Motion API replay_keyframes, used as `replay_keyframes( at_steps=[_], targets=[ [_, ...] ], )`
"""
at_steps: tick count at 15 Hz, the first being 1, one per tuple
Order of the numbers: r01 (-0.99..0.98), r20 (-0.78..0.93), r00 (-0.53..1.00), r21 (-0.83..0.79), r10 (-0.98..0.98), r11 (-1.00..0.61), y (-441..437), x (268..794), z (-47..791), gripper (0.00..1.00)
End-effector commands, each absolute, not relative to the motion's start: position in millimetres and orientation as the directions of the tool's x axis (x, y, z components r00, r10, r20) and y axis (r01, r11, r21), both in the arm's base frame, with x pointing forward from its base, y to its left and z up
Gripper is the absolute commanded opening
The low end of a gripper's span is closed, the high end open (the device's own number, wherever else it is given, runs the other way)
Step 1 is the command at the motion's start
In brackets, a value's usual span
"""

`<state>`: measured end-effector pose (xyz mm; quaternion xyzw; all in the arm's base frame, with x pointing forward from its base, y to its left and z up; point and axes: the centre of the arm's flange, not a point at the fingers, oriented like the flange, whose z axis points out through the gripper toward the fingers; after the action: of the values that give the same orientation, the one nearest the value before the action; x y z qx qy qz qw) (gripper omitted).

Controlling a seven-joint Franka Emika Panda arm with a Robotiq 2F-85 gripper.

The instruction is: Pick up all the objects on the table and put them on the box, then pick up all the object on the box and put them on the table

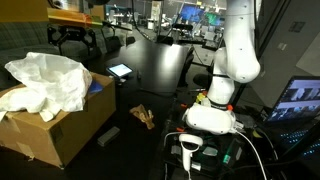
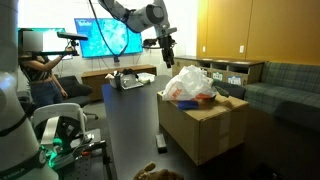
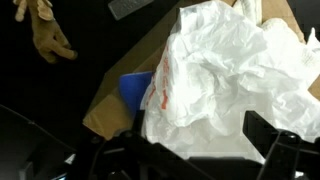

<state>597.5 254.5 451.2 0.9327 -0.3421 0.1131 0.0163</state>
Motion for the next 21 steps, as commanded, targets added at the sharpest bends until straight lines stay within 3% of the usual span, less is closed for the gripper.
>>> replay_keyframes(
  at_steps=[1, 12, 21],
  targets=[
    [-0.672, 0.269, 0.716, 0.017, -0.644, -0.74, 283.5, 548.3, 454.4, 1.0],
    [-0.539, 0.225, 0.833, 0.125, -0.506, -0.833, 431.1, 489.3, 407.6, 1.0],
    [-0.072, 0.166, 0.985, 0.163, -0.045, -0.984, 514.7, 473.1, 411.0, 1.0]
  ],
)
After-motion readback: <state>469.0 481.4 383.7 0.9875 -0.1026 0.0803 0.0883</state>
